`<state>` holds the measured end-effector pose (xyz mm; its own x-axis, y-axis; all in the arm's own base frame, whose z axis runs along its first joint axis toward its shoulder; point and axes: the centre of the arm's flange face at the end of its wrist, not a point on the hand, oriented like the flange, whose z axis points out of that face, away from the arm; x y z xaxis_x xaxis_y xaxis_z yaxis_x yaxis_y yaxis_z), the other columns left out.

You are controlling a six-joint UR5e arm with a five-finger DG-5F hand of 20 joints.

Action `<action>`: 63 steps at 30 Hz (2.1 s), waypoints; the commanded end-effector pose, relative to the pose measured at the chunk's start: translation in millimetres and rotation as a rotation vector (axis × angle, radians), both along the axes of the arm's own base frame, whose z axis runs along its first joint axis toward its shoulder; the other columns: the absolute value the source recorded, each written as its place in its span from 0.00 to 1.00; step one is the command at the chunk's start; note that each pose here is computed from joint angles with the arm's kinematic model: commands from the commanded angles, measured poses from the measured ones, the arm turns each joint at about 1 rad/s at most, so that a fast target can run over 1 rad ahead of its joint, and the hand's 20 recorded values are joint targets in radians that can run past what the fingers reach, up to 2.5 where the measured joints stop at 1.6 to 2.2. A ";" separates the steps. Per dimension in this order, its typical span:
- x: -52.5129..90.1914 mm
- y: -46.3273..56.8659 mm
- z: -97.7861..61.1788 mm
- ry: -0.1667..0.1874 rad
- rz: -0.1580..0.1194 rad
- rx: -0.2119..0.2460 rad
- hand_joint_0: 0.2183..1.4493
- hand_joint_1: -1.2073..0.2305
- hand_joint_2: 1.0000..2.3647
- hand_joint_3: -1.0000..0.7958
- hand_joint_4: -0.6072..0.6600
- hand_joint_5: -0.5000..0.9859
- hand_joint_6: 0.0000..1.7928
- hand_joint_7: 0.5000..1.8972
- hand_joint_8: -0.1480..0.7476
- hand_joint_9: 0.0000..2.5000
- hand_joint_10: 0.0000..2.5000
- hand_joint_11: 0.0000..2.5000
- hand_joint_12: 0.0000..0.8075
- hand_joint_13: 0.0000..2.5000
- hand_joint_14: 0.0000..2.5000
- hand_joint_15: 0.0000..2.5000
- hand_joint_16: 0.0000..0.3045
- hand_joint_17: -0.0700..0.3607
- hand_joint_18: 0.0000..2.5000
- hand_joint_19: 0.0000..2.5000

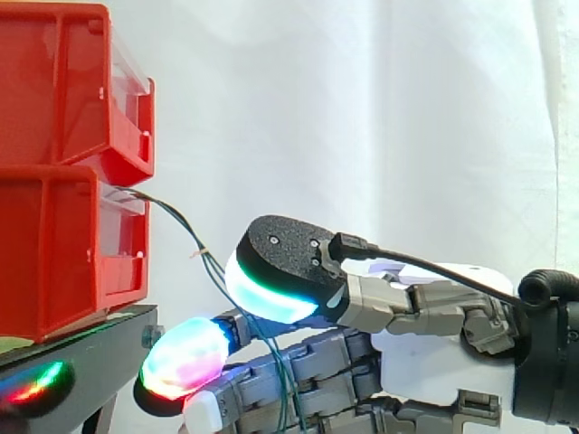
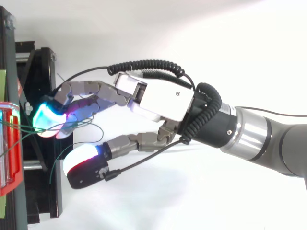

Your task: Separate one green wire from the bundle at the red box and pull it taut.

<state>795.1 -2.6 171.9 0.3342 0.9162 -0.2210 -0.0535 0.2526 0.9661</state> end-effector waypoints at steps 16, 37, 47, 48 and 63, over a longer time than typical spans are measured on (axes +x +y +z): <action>0.1 15.4 0.4 -0.009 0.030 0.030 0.29 0.39 0.00 0.29 0.66 0.28 0.28 0.40 0.45 0.37 0.01 0.19 0.43 0.28 0.00 0.11 0.15 0.41 0.25 0.15; 0.4 17.5 11.0 0.045 0.052 0.141 0.30 0.38 0.00 0.29 0.63 0.28 0.28 0.50 0.46 0.37 0.01 0.20 0.43 0.28 0.00 0.11 0.15 0.40 0.26 0.16; 0.4 9.2 16.1 0.036 0.046 0.159 0.30 0.38 0.00 0.29 0.63 0.28 0.28 0.51 0.45 0.37 0.01 0.20 0.43 0.28 0.00 0.11 0.15 0.40 0.25 0.16; 0.4 9.2 16.1 0.036 0.046 0.159 0.30 0.38 0.00 0.29 0.63 0.28 0.28 0.51 0.45 0.37 0.01 0.20 0.43 0.28 0.00 0.11 0.15 0.40 0.25 0.16; 1.3 -12.9 23.3 0.025 0.040 0.162 0.30 0.38 0.00 0.30 0.60 0.28 0.31 0.61 0.46 0.37 0.01 0.21 0.43 0.28 0.00 0.12 0.15 0.40 0.26 0.16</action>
